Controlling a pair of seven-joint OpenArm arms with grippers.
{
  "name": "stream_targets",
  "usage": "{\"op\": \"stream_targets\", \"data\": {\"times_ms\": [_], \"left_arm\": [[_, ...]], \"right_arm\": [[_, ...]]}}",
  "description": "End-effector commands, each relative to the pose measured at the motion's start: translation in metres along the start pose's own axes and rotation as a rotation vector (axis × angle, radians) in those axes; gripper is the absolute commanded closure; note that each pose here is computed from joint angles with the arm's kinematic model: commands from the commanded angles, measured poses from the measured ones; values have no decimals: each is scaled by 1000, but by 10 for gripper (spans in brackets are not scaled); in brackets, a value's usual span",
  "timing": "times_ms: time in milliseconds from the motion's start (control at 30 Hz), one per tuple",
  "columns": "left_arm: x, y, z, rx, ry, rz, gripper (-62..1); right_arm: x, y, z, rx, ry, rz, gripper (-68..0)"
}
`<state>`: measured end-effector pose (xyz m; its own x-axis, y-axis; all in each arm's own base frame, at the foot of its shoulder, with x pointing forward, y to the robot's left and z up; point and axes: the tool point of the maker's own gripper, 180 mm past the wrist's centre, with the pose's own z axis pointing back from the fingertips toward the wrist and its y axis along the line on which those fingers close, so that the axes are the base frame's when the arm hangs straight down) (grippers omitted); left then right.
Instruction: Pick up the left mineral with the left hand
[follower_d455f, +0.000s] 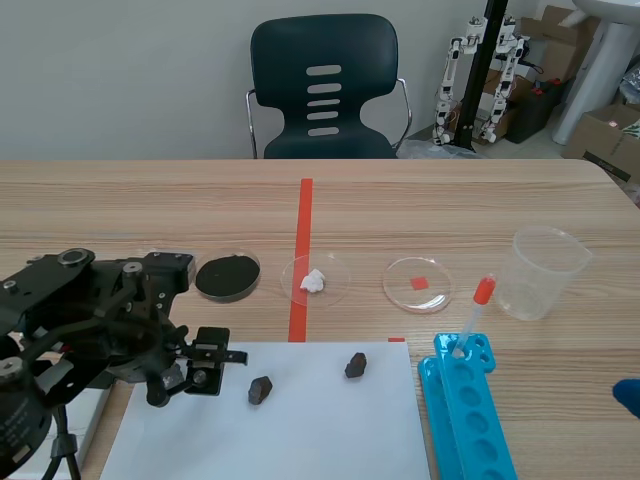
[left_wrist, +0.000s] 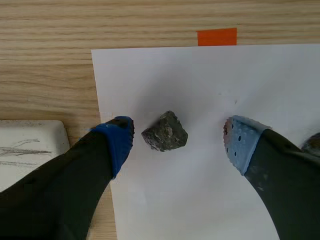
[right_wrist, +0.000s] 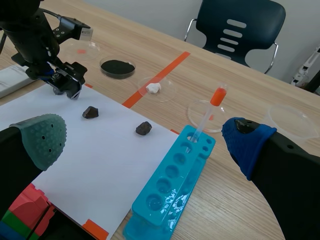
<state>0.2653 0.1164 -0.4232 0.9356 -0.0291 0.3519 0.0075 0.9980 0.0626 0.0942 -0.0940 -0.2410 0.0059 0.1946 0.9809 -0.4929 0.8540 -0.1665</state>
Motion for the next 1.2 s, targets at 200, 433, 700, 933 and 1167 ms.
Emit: {"op": "stream_targets", "data": {"times_ms": [200, 433, 700, 933, 1167], "left_arm": [[5, -4, 2, -10, -11, 1, -274], [4, -4, 2, -10, -10, 1, -152], [4, -4, 2, -11, -10, 2, -103], [6, -4, 3, -11, -18, 2, -100], [13, -5, 20, -32, -135, -17, -100]], "right_arm": [[10, -4, -3, -8, -37, 8, -679], [10, -4, -3, -8, -37, 8, -679], [10, -4, -3, -8, -37, 8, -679], [10, -4, -3, -8, -37, 8, -679], [10, -4, -3, -8, -37, 8, -679]]}}
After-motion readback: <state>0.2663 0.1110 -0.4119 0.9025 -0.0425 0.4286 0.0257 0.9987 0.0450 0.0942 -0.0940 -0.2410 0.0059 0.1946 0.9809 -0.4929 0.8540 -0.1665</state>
